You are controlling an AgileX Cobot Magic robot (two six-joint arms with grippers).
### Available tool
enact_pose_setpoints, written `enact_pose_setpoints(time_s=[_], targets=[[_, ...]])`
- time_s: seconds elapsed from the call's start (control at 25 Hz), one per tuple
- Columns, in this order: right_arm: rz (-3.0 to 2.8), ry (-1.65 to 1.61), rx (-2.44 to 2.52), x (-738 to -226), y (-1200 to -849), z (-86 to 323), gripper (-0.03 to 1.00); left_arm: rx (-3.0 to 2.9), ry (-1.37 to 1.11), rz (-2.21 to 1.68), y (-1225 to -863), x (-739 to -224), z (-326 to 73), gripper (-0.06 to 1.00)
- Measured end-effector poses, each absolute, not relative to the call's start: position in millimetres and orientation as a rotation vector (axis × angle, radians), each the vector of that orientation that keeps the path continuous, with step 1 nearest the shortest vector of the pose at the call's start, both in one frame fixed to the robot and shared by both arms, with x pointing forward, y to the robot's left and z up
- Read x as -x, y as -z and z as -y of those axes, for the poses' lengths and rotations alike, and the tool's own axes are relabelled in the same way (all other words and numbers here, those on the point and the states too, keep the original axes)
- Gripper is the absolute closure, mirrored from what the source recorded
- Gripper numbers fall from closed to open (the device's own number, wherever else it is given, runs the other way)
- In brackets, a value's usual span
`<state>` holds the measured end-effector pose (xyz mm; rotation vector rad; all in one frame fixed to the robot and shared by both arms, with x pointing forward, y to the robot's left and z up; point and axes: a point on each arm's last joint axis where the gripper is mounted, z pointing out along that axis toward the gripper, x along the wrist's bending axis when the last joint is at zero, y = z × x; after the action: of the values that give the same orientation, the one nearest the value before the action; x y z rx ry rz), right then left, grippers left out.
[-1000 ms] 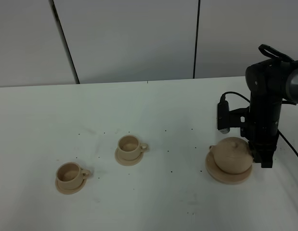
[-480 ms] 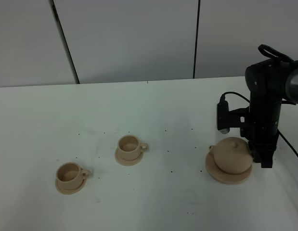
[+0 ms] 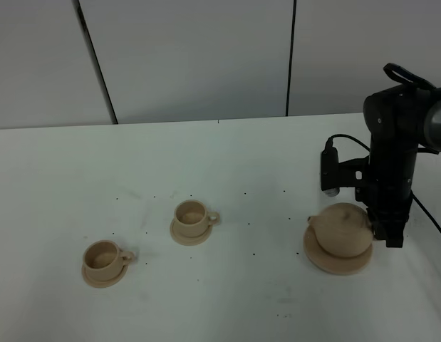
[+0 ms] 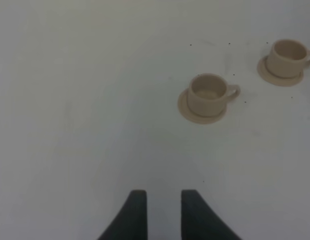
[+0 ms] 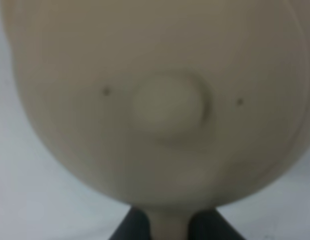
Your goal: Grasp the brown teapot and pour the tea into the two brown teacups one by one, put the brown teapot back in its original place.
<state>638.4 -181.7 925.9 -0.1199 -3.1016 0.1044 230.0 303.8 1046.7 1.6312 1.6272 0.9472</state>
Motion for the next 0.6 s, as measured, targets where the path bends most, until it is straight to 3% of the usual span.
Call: enact_pose_setpoints(time_s=[0.6], targets=[[3.092,-0.067,0.14,-634.8,-935.7,180.3,0.87,-1.631,-0.947,-1.627,-1046.7,-230.0,-303.8,0.7]])
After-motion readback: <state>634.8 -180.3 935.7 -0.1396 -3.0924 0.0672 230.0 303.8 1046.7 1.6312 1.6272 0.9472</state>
